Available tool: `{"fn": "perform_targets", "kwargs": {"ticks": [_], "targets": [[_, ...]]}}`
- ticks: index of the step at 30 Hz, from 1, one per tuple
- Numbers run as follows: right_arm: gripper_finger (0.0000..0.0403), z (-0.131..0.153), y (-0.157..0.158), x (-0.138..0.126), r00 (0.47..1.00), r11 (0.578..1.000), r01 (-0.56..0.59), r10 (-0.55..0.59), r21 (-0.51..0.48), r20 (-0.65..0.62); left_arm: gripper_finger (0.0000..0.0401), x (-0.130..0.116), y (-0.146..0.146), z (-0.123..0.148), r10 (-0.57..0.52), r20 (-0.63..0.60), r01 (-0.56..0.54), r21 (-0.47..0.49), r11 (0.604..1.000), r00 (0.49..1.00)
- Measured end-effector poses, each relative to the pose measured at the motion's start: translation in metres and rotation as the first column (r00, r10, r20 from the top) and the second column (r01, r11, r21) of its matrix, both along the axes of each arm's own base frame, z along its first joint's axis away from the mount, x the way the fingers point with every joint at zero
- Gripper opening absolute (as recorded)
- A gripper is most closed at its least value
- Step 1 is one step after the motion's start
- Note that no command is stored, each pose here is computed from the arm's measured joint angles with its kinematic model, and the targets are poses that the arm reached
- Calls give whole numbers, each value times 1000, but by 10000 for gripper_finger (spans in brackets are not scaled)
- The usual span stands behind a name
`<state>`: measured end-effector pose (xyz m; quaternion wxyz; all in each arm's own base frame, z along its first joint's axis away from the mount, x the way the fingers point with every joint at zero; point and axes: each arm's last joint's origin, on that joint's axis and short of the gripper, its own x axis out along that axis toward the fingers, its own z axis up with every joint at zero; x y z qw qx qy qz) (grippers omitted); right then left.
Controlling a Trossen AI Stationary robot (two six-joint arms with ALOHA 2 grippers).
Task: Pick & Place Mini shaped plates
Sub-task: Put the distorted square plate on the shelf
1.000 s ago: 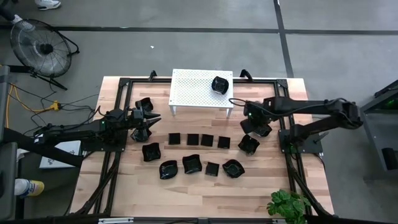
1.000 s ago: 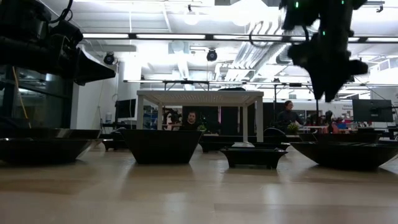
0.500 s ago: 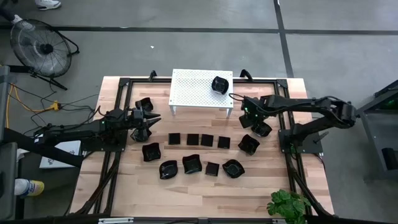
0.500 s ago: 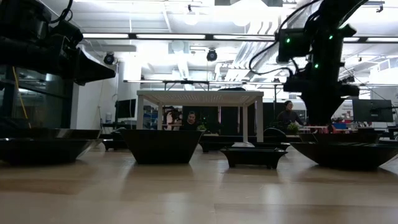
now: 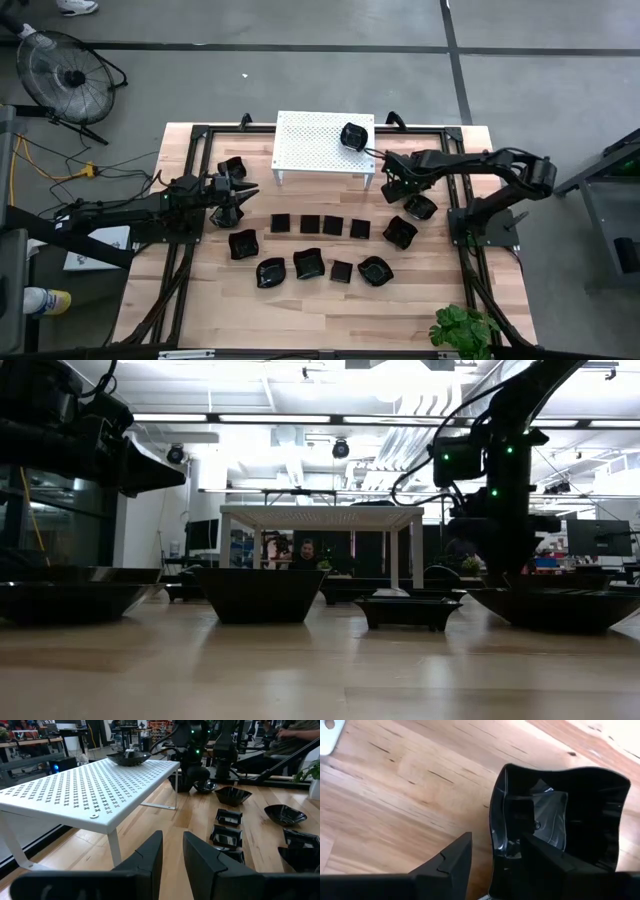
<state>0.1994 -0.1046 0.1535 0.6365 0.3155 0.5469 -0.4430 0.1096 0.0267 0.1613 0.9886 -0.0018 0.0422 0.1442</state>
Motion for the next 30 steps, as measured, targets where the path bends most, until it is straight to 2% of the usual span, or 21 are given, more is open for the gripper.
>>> {"fn": "perform_targets", "kwargs": {"ticks": [15, 30], "targets": [[79, 0, 0, -1, 1000, 1000, -20, 21, 10, -7, 73, 0, 0, 0, 0, 0, 0, 0, 1000, 1000], [71, -1, 1, -2, 1000, 1000, -18, 18, 17, -20, 73, 0, 0, 0, 0, 0, 0, 0, 1000, 1000]]}}
